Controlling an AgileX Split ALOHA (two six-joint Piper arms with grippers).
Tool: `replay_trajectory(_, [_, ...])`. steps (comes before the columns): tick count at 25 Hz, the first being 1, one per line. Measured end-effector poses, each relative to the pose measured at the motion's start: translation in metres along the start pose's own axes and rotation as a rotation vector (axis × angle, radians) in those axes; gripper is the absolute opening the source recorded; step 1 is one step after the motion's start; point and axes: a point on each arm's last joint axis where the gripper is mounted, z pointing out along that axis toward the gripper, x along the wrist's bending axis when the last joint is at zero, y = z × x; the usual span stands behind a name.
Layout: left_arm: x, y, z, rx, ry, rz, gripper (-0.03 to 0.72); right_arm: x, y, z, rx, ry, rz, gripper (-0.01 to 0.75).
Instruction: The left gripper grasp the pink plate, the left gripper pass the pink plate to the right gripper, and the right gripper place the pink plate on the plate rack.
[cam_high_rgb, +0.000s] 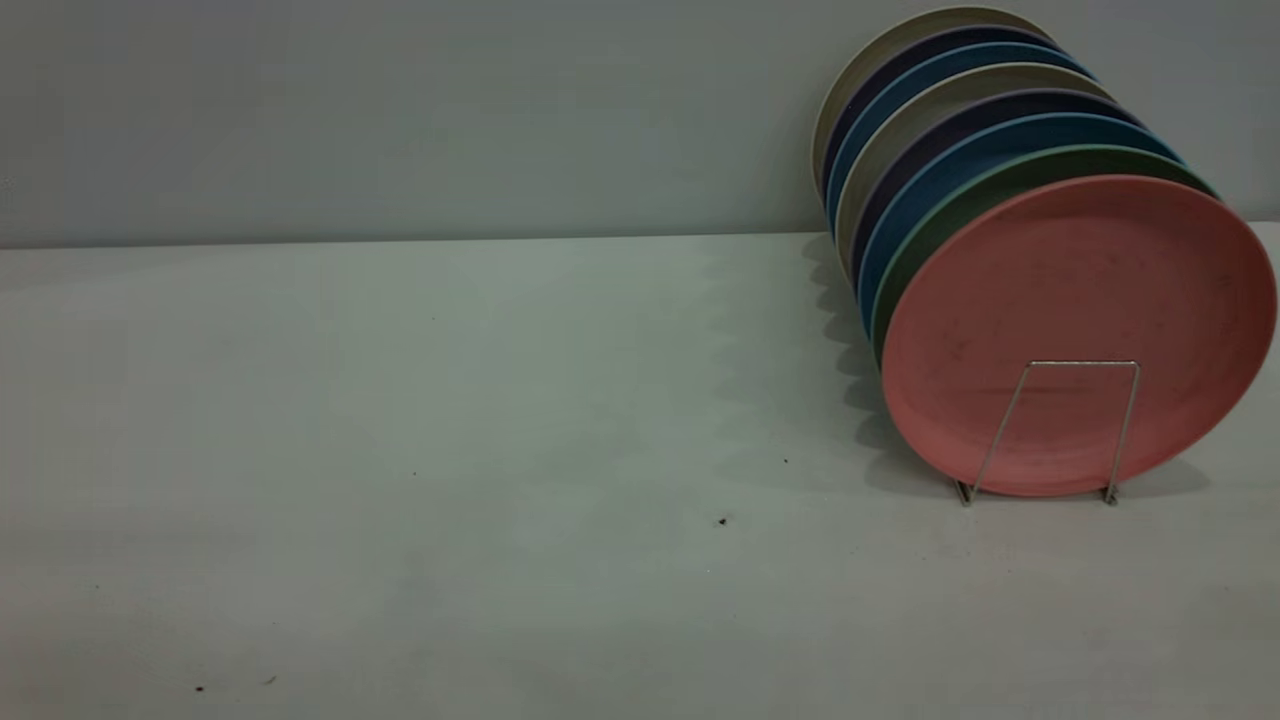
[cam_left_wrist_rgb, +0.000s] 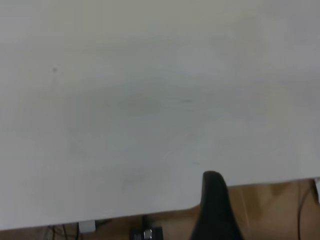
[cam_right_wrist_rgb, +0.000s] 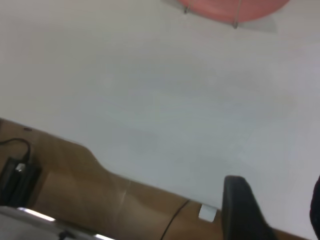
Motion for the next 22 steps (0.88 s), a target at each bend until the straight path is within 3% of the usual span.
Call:
replay_trajectory(8, [0.007,-0.02,0.007,-0.024,0.076,-0.026,0.554,0.002,-0.019,0.005,-0.088,-0.028,-0.025,0.354])
replay_trajectory(22, [0.009,-0.02,0.01,-0.027,0.088,-0.021,0.554,-0.003,-0.021,0.005,-0.087,-0.079,0.033,0.356])
